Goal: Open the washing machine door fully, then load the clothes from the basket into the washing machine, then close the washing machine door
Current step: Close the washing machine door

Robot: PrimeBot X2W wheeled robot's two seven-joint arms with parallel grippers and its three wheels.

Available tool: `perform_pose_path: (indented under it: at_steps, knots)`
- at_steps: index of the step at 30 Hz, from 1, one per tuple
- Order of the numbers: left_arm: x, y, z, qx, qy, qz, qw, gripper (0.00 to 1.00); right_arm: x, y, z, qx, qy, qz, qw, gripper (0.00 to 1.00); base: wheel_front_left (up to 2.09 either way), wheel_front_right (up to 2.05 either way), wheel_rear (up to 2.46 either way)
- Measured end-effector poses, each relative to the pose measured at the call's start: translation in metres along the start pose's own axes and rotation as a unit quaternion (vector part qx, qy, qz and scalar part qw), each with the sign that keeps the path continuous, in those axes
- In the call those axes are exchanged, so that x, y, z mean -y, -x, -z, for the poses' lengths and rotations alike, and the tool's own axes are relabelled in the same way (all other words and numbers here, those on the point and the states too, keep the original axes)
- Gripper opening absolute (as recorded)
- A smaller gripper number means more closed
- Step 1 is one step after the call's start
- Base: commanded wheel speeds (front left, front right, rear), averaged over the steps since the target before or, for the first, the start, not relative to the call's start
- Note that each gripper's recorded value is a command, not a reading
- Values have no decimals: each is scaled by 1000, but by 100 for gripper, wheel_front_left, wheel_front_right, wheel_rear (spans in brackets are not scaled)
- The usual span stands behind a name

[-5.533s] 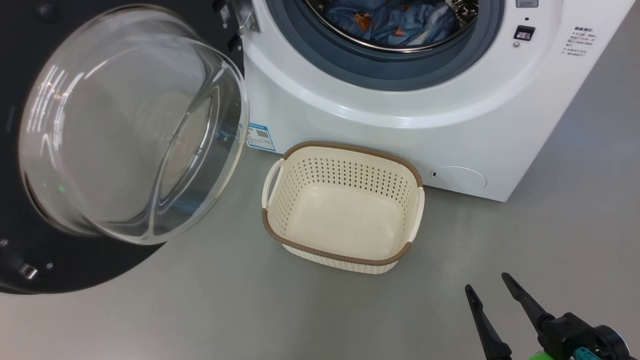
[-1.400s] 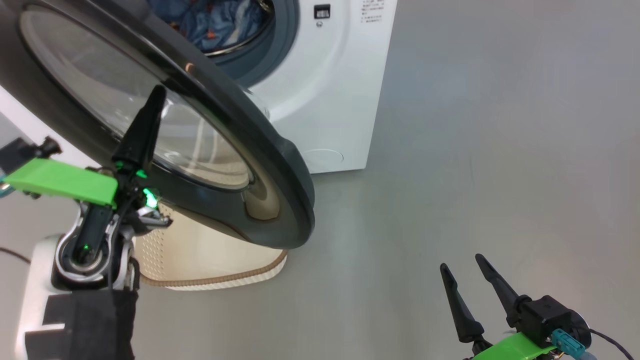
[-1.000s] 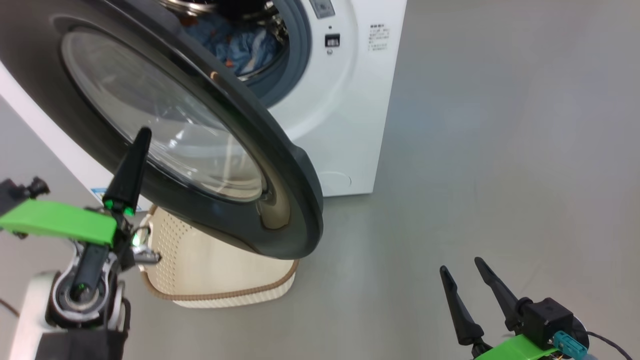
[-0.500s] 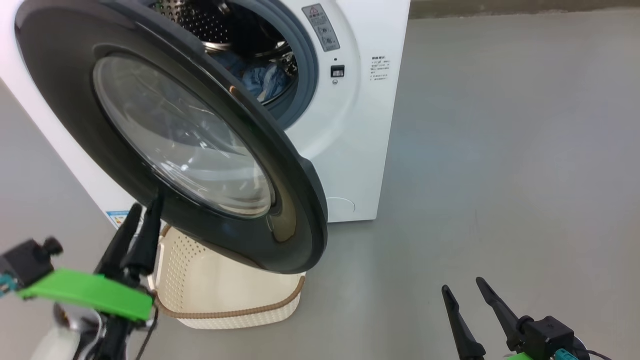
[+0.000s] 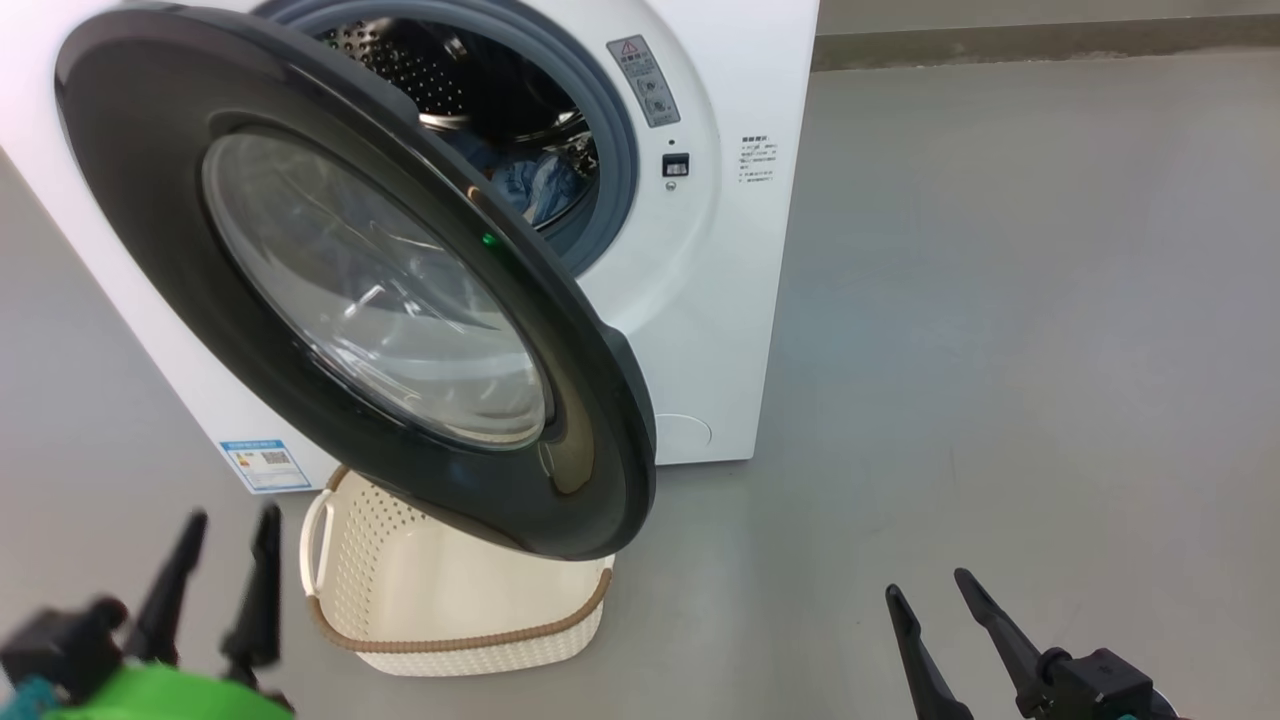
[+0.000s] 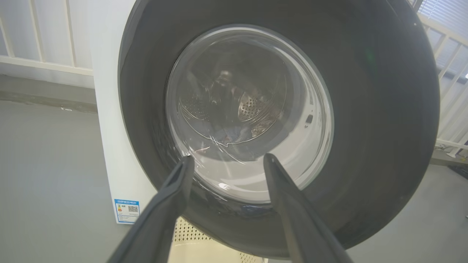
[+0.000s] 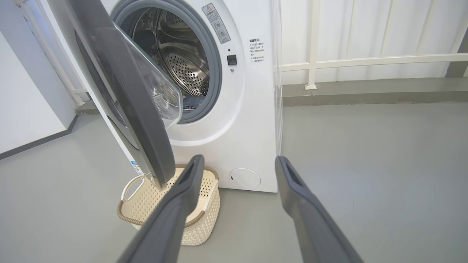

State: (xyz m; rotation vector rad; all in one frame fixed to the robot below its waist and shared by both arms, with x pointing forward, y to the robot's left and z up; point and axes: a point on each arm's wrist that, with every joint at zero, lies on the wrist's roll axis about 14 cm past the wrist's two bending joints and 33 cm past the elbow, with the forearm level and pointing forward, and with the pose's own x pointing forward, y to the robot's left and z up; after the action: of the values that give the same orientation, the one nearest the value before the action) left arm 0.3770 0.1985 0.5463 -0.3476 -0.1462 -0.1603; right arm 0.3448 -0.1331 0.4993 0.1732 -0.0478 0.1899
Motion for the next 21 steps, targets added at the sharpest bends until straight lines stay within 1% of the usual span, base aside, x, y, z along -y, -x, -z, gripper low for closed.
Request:
perform_pose_path:
  at_steps: [3, 5, 14, 21]
  knots:
    - [1, 16, 18, -23, -32, -4, 999, 100, -1, 2, 0, 0, 0, -1, 1000, 100, 0, 0, 0]
    - [0, 24, 22, -27, -44, -13, 999, 100, -2, 2, -1, 2, 0, -2, 1000, 100, 0, 0, 0]
    - [-5, 47, 29, -27, -92, -59, 994, 100, -3, 3, -3, 5, -1, -3, 1000, 100, 0, 0, 0]
    - [-9, 51, 25, -21, -122, -79, 989, 100, -1, 4, -2, 4, -1, 1, 1000, 100, 0, 0, 0]
